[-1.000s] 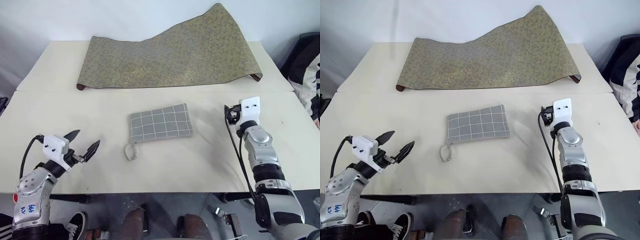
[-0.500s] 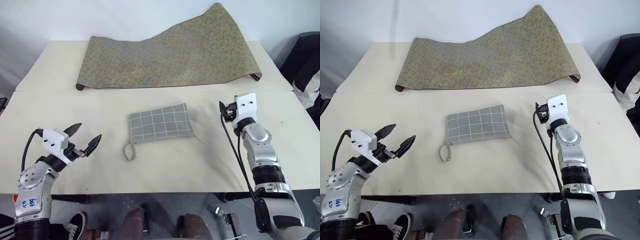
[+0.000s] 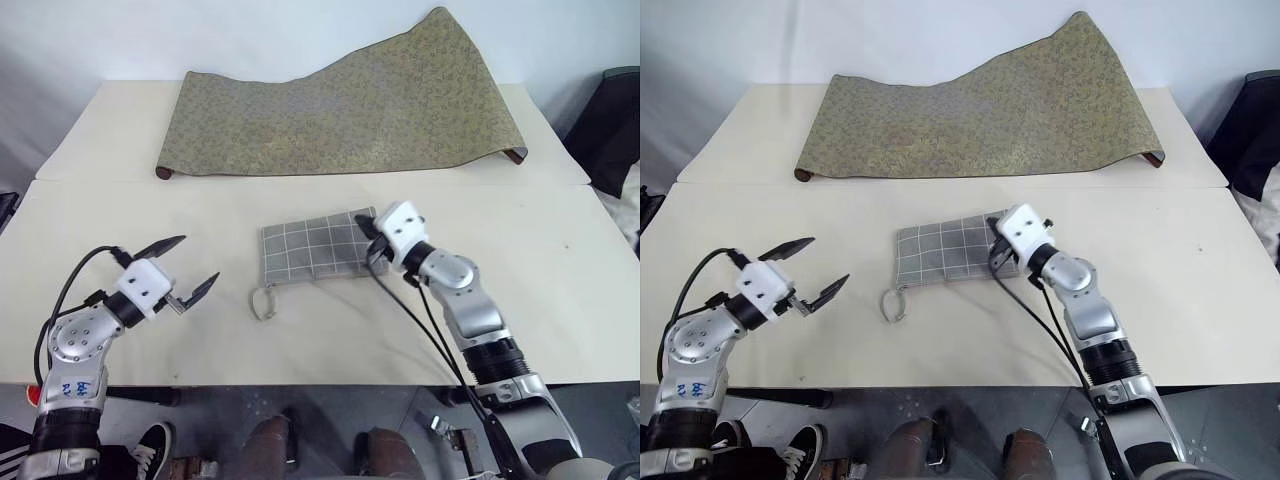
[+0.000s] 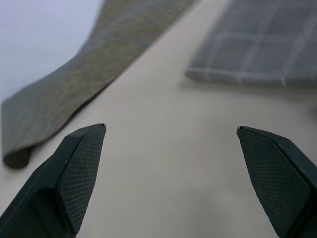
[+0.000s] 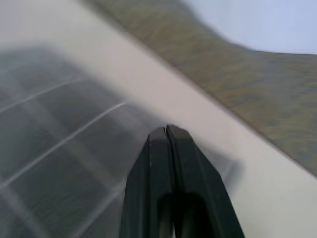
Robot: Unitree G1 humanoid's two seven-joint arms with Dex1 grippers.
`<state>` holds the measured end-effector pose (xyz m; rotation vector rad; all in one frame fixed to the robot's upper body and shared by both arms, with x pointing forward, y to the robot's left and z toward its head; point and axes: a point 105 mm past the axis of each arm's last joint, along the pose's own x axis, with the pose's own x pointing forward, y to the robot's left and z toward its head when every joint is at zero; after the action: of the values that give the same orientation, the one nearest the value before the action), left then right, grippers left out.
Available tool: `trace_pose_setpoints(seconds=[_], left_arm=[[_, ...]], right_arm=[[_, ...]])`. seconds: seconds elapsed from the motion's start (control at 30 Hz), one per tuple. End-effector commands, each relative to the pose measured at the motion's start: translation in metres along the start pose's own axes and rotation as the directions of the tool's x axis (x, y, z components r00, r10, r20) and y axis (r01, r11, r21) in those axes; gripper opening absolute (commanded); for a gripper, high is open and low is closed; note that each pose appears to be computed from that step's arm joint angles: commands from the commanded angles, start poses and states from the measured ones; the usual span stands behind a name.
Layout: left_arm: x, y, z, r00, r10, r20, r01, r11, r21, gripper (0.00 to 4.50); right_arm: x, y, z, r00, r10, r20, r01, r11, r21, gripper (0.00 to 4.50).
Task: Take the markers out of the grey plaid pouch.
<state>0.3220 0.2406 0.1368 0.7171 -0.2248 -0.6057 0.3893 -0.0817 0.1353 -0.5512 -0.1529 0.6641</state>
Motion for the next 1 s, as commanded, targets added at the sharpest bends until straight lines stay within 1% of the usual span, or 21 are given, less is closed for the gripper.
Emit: trace_pose_setpoints(seconds=[0.03, 0.23, 0.33, 0.4, 0.6, 0.7, 0.77, 0.87, 1.0], left_arm=[[0.01, -0.003, 0.002, 0.998, -0.057, 0.02, 0.055, 0.994, 0.098, 4.5], [0.031, -0.018, 0.0, 0.986, -0.165, 0.034, 0.154, 0.966, 0.209, 4.5], [0.046, -0.027, 0.004, 0.975, -0.213, 0.063, 0.193, 0.953, 0.234, 4.5], [0.056, -0.039, 0.008, 0.96, -0.267, 0.084, 0.236, 0.934, 0.27, 4.5], [0.079, -0.052, 0.025, 0.936, -0.314, 0.158, 0.26, 0.922, 0.288, 4.5], [0.087, -0.057, 0.03, 0.925, -0.34, 0.169, 0.28, 0.911, 0.301, 4.5], [0.088, -0.062, 0.028, 0.912, -0.379, 0.155, 0.32, 0.896, 0.307, 4.5], [0.092, -0.058, 0.023, 0.92, -0.37, 0.132, 0.323, 0.903, 0.282, 3.9], [0.093, -0.064, 0.026, 0.905, -0.398, 0.151, 0.351, 0.898, 0.265, 2.73]], right_arm=[[0.001, -0.012, -0.009, 0.999, -0.025, -0.046, 0.017, 0.987, -0.159, 0.02], [-0.002, -0.006, -0.028, 0.992, 0.039, -0.12, -0.07, 0.96, -0.272, 0.02], [-0.001, -0.006, -0.024, 0.995, 0.03, -0.092, -0.049, 0.978, -0.204, 0.02], [-0.002, -0.005, -0.023, 0.996, 0.024, -0.083, -0.038, 0.984, -0.172, 0.02], [-0.006, -0.001, -0.022, 0.997, 0.016, -0.082, -0.028, 0.989, -0.143, 0.02], [-0.007, -0.003, -0.018, 0.997, 0.0, -0.073, -0.008, 0.993, -0.12, 0.02], [-0.008, -0.004, -0.017, 0.997, -0.002, -0.074, -0.007, 0.992, -0.122, 0.02], [-0.011, -0.006, -0.016, 0.997, -0.01, -0.076, 0.001, 0.993, -0.119, 0.0], [-0.013, -0.007, -0.017, 0.997, -0.015, -0.079, 0.007, 0.994, -0.107, 0.0]])
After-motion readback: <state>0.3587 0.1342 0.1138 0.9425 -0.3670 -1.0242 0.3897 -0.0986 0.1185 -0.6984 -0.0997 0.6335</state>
